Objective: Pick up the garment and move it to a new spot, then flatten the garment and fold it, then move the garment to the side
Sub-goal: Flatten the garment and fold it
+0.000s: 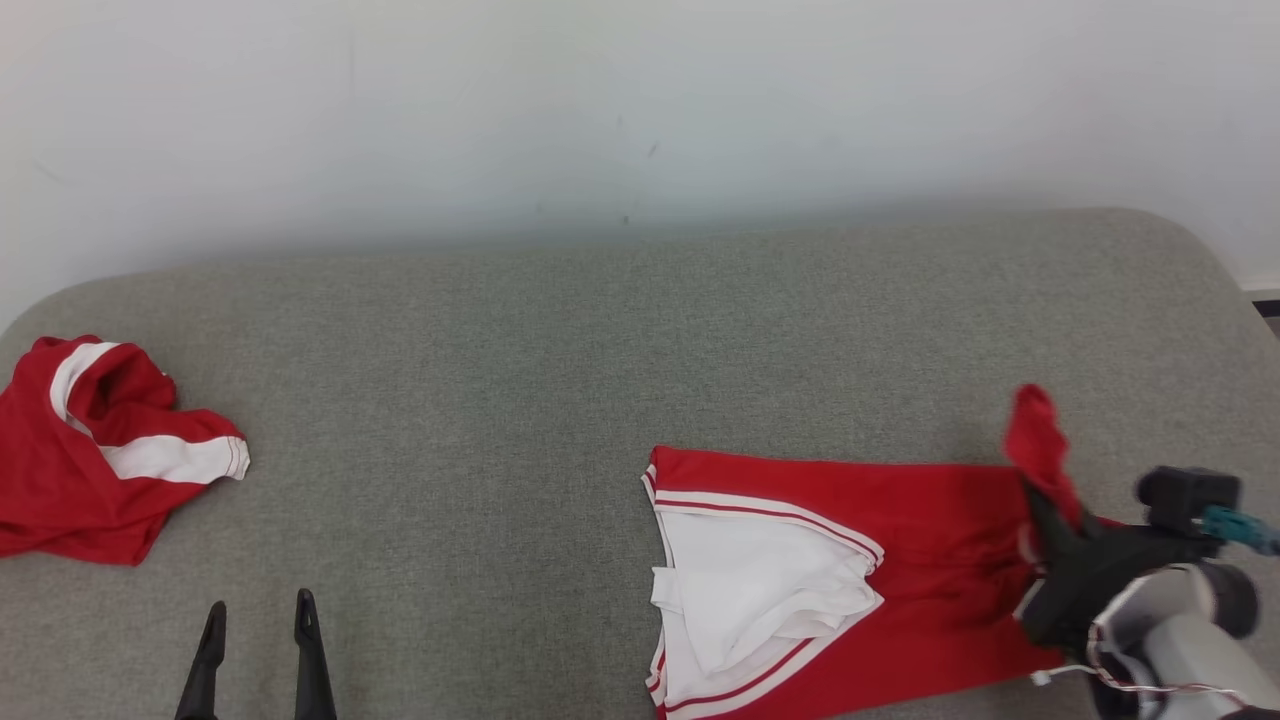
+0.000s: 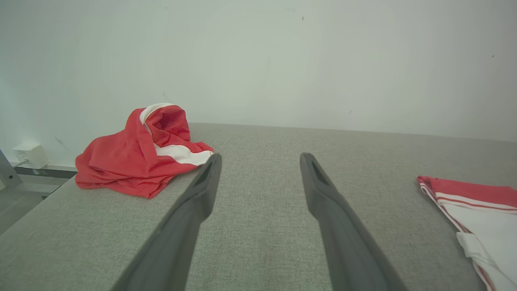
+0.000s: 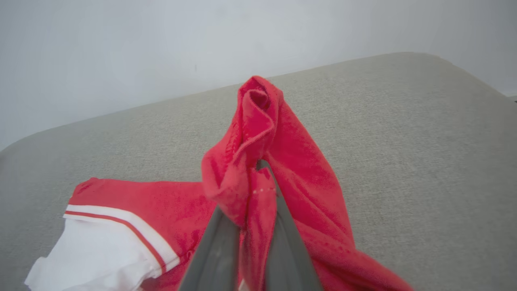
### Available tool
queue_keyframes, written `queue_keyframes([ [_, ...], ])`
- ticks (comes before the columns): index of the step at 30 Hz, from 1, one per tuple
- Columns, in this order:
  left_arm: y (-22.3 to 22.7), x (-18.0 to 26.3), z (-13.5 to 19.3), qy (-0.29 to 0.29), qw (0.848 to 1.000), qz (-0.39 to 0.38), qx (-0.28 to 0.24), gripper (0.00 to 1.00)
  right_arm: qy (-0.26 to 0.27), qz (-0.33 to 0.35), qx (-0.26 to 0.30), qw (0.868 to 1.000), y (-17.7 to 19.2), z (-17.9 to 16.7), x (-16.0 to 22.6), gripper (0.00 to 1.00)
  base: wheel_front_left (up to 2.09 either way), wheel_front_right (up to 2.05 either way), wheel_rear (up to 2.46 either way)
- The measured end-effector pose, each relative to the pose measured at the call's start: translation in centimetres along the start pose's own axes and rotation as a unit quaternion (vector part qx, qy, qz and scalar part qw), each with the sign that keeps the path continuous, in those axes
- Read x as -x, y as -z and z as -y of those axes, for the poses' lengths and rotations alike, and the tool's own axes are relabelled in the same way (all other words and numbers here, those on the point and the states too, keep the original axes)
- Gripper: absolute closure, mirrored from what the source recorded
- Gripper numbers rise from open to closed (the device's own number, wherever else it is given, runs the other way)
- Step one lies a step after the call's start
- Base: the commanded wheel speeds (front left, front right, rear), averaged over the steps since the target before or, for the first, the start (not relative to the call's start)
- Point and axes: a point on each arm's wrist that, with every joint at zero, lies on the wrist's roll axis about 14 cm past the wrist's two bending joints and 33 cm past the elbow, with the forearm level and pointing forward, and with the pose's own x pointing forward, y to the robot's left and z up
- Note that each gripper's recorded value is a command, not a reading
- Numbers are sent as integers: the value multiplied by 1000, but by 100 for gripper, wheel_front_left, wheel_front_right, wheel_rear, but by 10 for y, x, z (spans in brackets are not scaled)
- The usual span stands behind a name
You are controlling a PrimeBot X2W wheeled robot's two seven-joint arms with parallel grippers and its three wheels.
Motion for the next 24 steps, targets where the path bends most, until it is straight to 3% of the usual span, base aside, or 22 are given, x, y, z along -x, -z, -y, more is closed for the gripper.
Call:
queue_keyframes([
  [6, 4, 2, -2, -4, 1000, -6, 1, 0, -110, -2, -24, 994, 7, -92, -7, 100, 0, 0, 0],
  [11, 5, 4, -8, -15, 1000, -9, 9, 0, -164, -22, -44, 985, 23, -142, -3, 100, 0, 0, 0],
  [17, 7, 4, -11, -20, 1000, -11, 11, 0, -202, -39, -64, 976, 35, -184, -3, 100, 0, 0, 0],
  [24, 9, 4, -16, -29, 999, -14, 14, 0, -210, -59, -69, 974, 52, -201, -8, 100, 0, 0, 0],
])
